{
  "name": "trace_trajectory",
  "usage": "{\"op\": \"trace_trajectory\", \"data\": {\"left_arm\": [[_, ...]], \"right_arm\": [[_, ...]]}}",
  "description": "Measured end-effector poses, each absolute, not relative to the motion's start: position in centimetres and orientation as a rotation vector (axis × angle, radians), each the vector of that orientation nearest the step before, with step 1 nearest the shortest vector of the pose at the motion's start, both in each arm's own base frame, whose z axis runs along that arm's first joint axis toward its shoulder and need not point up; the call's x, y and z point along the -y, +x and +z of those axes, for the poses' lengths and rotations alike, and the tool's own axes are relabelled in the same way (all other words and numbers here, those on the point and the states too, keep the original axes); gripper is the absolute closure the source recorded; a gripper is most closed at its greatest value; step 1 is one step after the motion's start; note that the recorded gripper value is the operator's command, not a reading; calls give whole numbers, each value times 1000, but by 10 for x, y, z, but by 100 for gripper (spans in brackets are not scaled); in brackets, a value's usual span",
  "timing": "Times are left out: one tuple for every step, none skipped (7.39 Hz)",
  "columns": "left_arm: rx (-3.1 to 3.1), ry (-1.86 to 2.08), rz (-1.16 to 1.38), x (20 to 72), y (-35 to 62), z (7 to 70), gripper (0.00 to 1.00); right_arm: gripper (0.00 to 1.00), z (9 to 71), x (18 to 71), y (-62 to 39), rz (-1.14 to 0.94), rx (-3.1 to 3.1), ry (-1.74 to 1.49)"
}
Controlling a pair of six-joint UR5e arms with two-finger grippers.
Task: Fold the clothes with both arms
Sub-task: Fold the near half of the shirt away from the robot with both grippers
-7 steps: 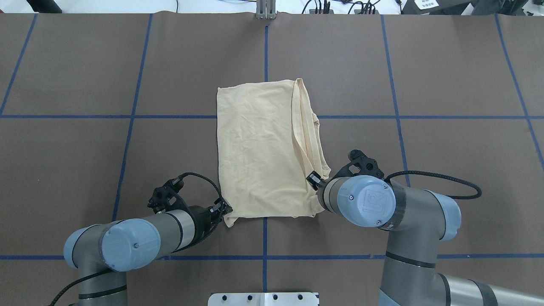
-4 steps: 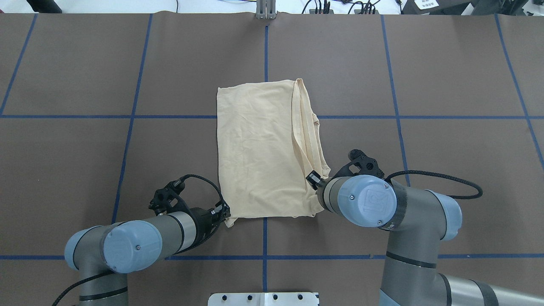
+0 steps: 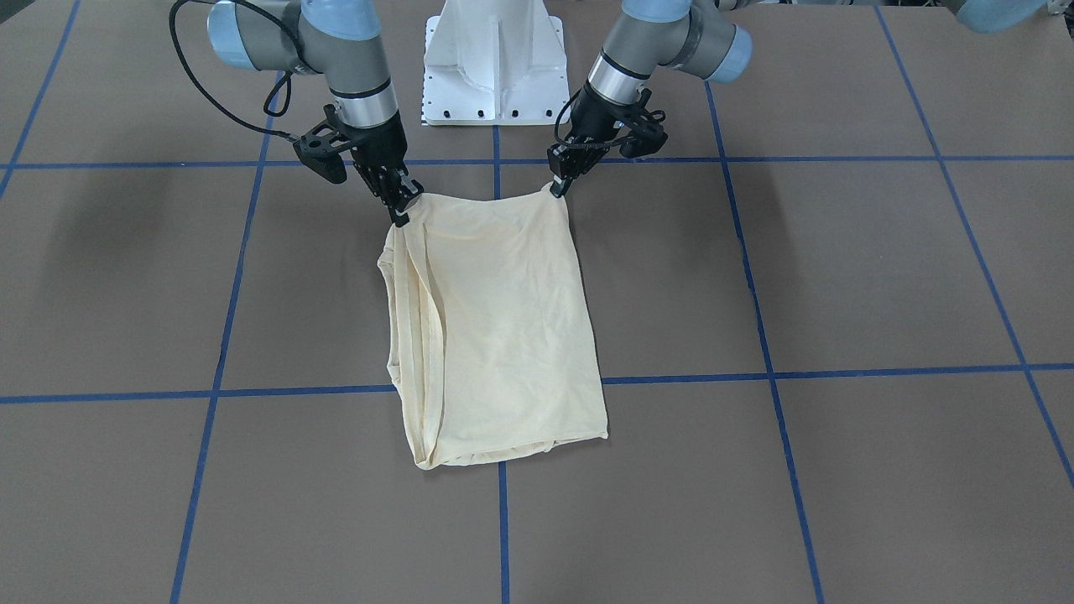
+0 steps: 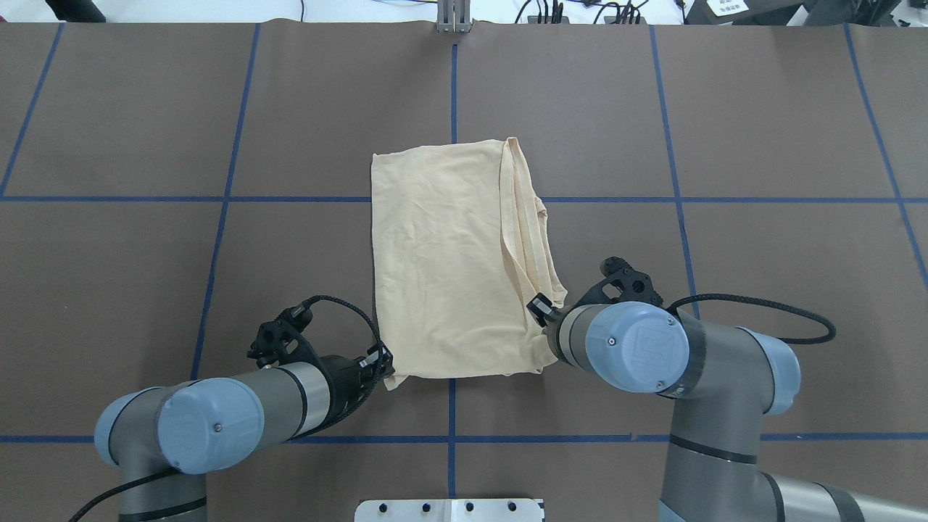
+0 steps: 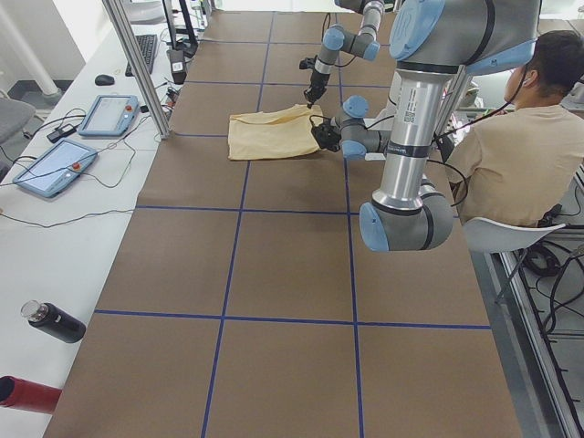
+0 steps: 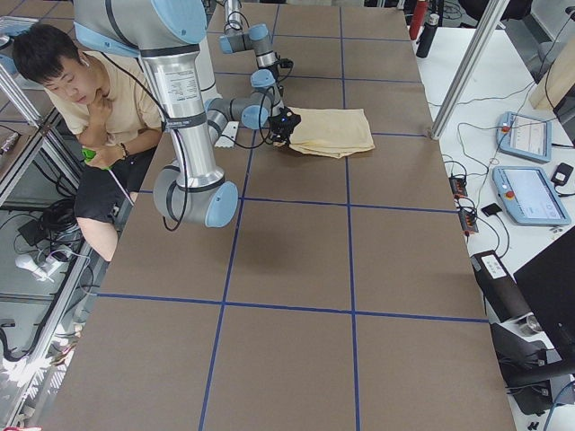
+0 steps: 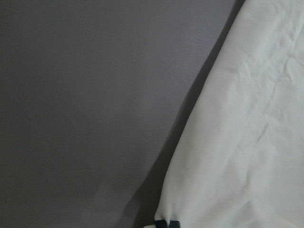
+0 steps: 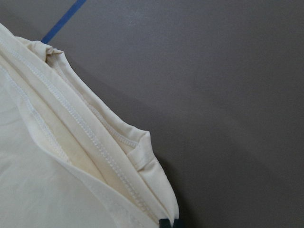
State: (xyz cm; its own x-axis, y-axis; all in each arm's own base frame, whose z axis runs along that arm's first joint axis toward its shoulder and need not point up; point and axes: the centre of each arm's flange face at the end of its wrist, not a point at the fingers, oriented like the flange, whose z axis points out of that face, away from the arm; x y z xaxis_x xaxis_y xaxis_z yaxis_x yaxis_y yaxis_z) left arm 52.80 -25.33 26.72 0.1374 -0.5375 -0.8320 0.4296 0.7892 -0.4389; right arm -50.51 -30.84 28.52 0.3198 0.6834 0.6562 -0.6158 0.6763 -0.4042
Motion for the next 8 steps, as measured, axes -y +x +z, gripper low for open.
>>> {"op": "trace_trajectory", "data": {"left_arm": [[-1252,-144,-702,234,511,241,100],[-1260,-183,-692,217,489,213,100],[-1261,-208,-670,213,471,196,100],[-1262,-180,-629,230,457,187,100],[-1255,-112,-598,267,449,185,100],[-1227,-51,-588,312,452,190,100],[-1193,-3,-588,355,460,199,100],[-1168,38,-597,394,469,212,100]], "right_arm": [[100,282,292,-494,886,923,-124],[100,274,276,-476,921,950,-169],[100,262,267,-453,944,986,-201],[100,252,280,-433,970,1012,-222],[100,246,320,-431,1006,1008,-251],[100,238,380,-445,1039,989,-281],[100,229,436,-460,1055,967,-284],[100,222,484,-477,1048,937,-272]]}}
